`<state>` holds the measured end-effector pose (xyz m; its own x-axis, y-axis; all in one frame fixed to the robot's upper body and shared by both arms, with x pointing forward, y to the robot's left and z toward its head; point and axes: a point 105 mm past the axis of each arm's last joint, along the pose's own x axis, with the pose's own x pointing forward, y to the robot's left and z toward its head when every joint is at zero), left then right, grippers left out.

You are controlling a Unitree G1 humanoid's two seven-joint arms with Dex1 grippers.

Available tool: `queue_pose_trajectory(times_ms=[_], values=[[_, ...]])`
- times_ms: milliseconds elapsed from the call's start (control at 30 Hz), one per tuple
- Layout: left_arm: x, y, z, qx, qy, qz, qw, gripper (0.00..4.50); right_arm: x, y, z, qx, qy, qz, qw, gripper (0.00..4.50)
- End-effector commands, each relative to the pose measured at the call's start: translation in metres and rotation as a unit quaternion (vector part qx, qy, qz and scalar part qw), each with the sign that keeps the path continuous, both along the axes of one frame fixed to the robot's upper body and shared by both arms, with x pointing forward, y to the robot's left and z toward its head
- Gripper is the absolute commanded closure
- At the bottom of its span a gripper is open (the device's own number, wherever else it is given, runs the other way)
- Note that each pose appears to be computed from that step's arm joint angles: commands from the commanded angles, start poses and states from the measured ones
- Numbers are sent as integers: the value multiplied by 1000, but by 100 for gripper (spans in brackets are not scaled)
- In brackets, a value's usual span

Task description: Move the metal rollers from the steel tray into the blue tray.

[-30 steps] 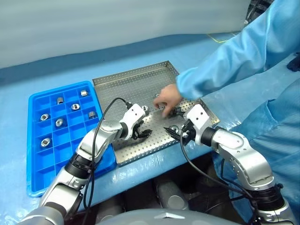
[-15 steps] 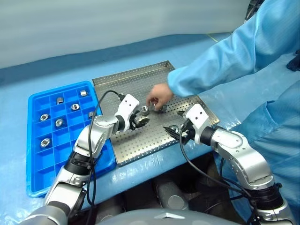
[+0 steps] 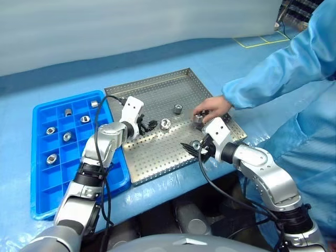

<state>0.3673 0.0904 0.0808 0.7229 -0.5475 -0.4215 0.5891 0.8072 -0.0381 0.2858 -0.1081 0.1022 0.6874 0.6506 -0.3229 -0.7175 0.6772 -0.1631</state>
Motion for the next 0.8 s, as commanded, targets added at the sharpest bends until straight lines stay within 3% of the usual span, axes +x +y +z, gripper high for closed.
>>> queue_pose_trajectory(times_ms=[33, 533, 633, 800], values=[[8, -16, 10, -10, -19, -24, 999, 119, 2, 3, 10, -1, -25, 7, 1000, 0], [19, -35, -31, 30, 34, -39, 998, 119, -2, 4, 2, -8, -21, 3, 1000, 0], [18, -35, -35, 26, 41, -38, 998, 176, -2, 3, 3, -8, -24, 0, 1000, 0], [19, -33, -31, 13, 35, -32, 999, 311, -1, 4, 3, -10, -26, -1, 1000, 0]])
